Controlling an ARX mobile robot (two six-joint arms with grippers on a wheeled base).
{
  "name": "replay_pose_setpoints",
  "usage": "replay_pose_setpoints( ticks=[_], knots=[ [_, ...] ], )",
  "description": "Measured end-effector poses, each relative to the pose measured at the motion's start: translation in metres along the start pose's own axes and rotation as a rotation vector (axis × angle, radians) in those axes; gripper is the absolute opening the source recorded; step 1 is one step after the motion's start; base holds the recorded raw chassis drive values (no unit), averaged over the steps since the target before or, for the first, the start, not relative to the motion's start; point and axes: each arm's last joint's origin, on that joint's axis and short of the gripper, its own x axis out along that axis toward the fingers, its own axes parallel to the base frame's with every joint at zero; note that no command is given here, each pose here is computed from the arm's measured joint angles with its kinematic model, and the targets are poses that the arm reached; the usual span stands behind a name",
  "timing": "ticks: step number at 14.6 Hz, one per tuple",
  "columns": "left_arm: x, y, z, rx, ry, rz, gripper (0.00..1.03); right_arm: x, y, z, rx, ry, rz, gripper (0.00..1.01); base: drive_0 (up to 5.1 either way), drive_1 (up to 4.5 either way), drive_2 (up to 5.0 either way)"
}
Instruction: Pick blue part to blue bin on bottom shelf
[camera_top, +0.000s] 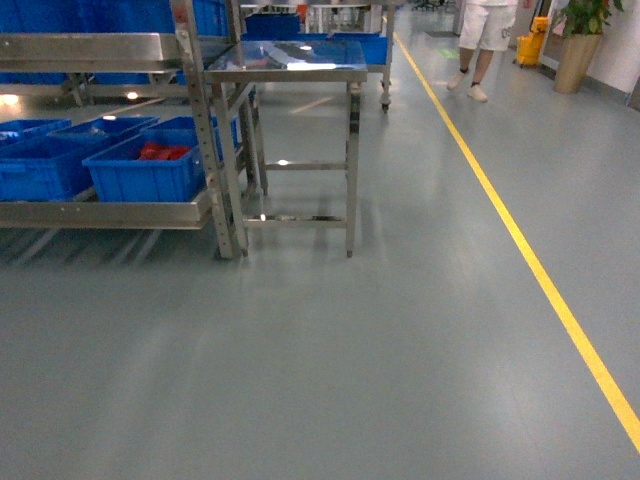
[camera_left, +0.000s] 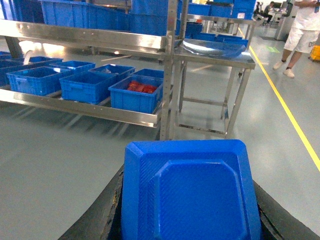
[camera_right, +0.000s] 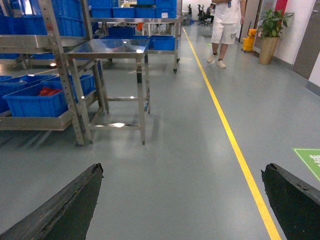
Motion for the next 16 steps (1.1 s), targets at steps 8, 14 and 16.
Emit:
replay_pose_setpoints(
  ticks=[8, 14, 16],
  knots=[
    [0.0002, -0.0001, -0.0002, 0.001, 0.001, 0.001, 0.43, 0.0000, 0.0000, -0.0001, 0.000, 0.002, 0.000, 0.98, 0.0, 4.25, -4.2],
    [0.0002, -0.0001, -0.0002, 0.001, 0.002, 0.000, 0.43, 0.0000, 0.0000, 0.0000, 0.000, 0.000, 0.000, 0.98, 0.0, 4.27, -4.2],
    [0.0001, -0.0001, -0.0003, 0.002, 0.003, 0.001, 0.43, 0.0000, 0.0000, 0.0001, 0.000, -0.001, 0.000, 0.98, 0.0, 4.20, -4.2]
  ],
)
